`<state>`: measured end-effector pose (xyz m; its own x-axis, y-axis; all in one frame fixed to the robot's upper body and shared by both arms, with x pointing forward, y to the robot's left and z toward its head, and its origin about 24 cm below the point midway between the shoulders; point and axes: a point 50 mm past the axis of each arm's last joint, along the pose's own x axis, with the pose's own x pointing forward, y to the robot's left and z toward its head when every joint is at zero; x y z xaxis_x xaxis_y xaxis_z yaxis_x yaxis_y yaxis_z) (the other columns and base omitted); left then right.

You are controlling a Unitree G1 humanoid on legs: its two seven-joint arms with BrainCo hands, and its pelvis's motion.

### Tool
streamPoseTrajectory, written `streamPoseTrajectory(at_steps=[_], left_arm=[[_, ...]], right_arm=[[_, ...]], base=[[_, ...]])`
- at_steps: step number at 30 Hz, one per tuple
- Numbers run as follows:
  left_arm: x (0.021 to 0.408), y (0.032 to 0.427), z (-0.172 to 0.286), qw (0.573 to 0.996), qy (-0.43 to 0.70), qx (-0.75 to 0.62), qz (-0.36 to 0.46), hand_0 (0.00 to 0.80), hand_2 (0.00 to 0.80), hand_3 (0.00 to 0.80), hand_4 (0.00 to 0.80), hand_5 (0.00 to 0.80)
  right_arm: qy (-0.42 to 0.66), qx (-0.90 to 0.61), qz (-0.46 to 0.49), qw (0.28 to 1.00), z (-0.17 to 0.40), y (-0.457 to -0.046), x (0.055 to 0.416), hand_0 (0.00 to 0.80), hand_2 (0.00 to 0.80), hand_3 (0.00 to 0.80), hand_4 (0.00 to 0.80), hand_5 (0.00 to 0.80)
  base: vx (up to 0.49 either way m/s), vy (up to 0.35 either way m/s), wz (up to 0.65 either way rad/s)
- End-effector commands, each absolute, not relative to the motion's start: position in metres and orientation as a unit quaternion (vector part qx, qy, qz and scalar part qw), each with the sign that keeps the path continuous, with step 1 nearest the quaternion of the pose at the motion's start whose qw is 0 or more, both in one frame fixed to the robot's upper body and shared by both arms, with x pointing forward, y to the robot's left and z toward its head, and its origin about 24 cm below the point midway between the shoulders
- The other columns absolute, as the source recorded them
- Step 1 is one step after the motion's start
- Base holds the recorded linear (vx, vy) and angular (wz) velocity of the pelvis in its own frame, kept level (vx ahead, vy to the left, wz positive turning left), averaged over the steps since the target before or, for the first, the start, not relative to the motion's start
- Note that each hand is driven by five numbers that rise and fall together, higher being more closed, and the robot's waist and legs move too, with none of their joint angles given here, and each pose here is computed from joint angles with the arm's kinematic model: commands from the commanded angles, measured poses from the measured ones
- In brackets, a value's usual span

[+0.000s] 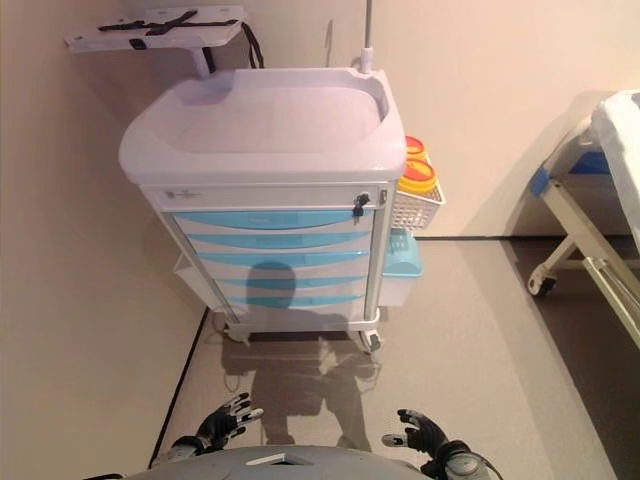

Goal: Open the drawer and pick up the medicine

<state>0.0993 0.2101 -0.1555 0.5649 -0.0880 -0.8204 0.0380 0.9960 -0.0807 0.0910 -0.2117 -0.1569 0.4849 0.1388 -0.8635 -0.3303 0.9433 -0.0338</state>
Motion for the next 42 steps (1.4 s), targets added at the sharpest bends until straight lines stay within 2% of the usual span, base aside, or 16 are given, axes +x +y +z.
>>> streamPoseTrajectory(at_steps=[1, 14, 19, 24, 27, 33, 38, 42], left_arm=[[0.121, 0.214, -0.151, 0.896, 0.441, -0.060, 0.011, 0.000, 0.000, 0.000, 0.000, 0.000], [0.127, 0.228, -0.144, 0.911, 0.390, -0.111, 0.077, 0.000, 0.000, 0.000, 0.000, 0.000], [0.159, 0.230, -0.130, 0.931, 0.329, -0.135, 0.087, 0.000, 0.000, 0.000, 0.000, 0.000], [0.198, 0.231, -0.105, 0.951, 0.223, -0.186, 0.106, 0.000, 0.000, 0.000, 0.000, 0.000], [0.234, 0.233, -0.074, 0.960, 0.122, -0.223, 0.115, 0.000, 0.000, 0.000, 0.000, 0.000], [0.295, 0.244, -0.001, 0.953, -0.065, -0.278, 0.104, 0.000, 0.000, 0.000, 0.000, 0.000], [0.330, 0.264, 0.070, 0.932, -0.204, -0.293, 0.063, 0.000, 0.000, 0.000, 0.000, 0.000], [0.350, 0.284, 0.135, 0.892, -0.306, -0.331, 0.039, 0.000, 0.000, 0.000, 0.000, 0.000]], right_arm=[[0.438, -0.066, 0.123, 0.888, -0.150, -0.203, 0.119, 0.000, 0.000, 0.000, 0.000, 0.000], [0.399, -0.061, 0.065, 0.912, -0.139, -0.226, 0.132, 0.000, 0.000, 0.000, 0.000, 0.000], [0.346, -0.052, 0.051, 0.935, -0.127, -0.223, 0.159, 0.000, 0.000, 0.000, 0.000, 0.000], [0.317, -0.051, 0.051, 0.946, -0.119, -0.217, 0.175, 0.000, 0.000, 0.000, 0.000, 0.000], [0.302, -0.052, 0.054, 0.950, -0.114, -0.213, 0.186, 0.000, 0.000, 0.000, 0.000, 0.000], [0.283, -0.068, 0.066, 0.955, -0.105, -0.210, 0.202, 0.000, 0.000, 0.000, 0.000, 0.000], [0.261, -0.064, 0.066, 0.961, -0.097, -0.209, 0.214, 0.000, 0.000, 0.000, 0.000, 0.000], [0.250, -0.053, 0.065, 0.965, -0.094, -0.205, 0.217, 0.000, 0.000, 0.000, 0.000, 0.000]], base=[[0.049, 0.028, 0.03], [0.001, 0.048, 0.02], [-0.128, 0.048, -0.17], [-0.055, 0.073, -0.40], [-0.079, 0.022, -0.30], [-0.077, 0.018, -0.25], [-0.058, -0.003, -0.26], [-0.043, -0.016, -0.16]])
